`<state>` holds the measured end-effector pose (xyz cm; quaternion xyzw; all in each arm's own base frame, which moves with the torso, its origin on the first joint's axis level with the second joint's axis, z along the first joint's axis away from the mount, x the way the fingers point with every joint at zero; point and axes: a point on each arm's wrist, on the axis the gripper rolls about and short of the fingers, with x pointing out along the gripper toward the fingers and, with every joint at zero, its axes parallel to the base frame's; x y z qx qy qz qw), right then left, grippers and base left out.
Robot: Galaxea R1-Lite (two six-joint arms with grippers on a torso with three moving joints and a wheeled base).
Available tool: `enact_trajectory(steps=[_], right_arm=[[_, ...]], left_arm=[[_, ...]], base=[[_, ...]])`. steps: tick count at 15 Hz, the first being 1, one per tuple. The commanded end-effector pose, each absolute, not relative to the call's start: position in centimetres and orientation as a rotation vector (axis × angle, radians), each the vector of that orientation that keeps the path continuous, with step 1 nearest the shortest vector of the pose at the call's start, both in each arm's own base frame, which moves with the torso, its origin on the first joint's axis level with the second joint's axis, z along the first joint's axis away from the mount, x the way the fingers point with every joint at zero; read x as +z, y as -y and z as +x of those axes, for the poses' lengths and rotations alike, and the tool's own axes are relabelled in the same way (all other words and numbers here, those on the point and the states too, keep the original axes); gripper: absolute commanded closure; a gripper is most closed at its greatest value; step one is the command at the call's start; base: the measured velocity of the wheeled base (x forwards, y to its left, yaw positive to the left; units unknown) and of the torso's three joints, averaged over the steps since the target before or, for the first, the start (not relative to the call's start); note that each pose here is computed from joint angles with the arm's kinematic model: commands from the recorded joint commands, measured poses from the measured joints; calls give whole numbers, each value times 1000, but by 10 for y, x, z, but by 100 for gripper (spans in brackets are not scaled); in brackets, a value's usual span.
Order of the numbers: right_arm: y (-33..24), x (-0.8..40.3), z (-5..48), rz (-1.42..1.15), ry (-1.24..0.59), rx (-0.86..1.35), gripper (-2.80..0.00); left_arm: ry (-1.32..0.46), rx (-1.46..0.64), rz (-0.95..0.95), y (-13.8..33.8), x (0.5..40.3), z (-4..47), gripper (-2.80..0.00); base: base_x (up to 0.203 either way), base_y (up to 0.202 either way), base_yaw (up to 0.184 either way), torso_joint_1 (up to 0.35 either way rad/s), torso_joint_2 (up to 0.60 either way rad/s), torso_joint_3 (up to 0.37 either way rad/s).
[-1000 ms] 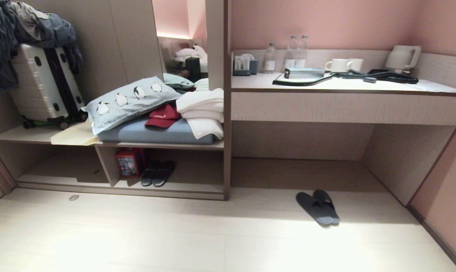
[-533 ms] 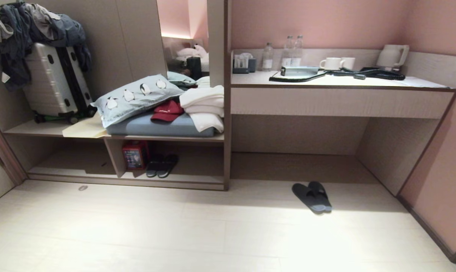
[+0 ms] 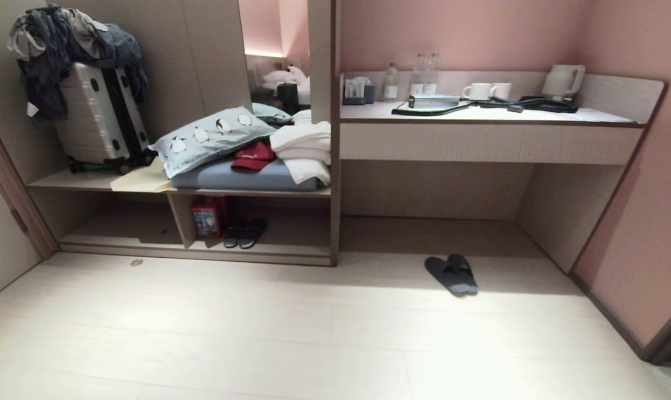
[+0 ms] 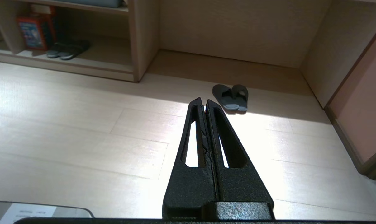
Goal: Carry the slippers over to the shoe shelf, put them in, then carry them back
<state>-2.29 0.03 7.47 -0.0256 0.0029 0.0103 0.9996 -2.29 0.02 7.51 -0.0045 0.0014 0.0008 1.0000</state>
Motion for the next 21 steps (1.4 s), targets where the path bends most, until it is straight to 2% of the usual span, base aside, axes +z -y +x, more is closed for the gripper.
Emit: enact_trajectory(steps=[1, 21], right_arm=[[0, 75, -23, -52, -6, 22, 0], [0, 75, -23, -52, -6, 22, 0]], left_arm=[[-6, 2, -9, 0, 75, -23, 0], [-6, 2, -9, 0, 75, -23, 0]], base=[[-194, 0, 2, 3, 6, 2], [-193, 0, 1, 3, 1, 3]])
